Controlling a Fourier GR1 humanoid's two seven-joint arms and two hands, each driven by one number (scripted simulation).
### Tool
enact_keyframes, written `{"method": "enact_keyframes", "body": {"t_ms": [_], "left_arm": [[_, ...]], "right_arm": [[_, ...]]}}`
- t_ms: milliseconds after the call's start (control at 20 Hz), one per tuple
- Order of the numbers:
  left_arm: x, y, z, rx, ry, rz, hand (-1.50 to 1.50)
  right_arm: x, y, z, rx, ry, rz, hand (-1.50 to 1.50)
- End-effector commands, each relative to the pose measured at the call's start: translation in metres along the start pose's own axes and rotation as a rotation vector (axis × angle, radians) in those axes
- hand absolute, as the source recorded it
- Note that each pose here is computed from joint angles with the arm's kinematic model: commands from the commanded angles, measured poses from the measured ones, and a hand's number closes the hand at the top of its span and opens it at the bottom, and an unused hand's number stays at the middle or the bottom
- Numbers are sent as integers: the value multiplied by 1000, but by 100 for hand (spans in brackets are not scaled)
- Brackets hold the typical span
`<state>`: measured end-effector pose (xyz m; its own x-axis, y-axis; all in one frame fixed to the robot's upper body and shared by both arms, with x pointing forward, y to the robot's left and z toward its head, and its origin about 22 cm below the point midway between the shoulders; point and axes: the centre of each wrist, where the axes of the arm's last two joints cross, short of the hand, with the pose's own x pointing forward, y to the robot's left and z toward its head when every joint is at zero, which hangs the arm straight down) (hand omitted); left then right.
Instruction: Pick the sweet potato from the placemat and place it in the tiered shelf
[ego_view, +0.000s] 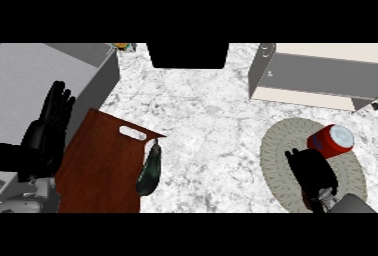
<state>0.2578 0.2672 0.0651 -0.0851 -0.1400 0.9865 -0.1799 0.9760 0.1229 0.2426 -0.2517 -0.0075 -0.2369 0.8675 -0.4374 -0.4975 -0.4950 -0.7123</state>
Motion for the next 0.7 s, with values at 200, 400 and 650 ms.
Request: {"method": "enact_keyframes", "body": {"t_ms": [200,400,650], "left_arm": [[-20,3,1,12,65,6,0],[-10,-4,-1,15,59,9,0],[-1,-1,-2,6,56,-10,0]], "right_arm": [[9,7,-12,-97,48,-192,150],[26,-29,-17,-133,140,-663,150],[38,-39,-17,-191,117,-845,150]]}}
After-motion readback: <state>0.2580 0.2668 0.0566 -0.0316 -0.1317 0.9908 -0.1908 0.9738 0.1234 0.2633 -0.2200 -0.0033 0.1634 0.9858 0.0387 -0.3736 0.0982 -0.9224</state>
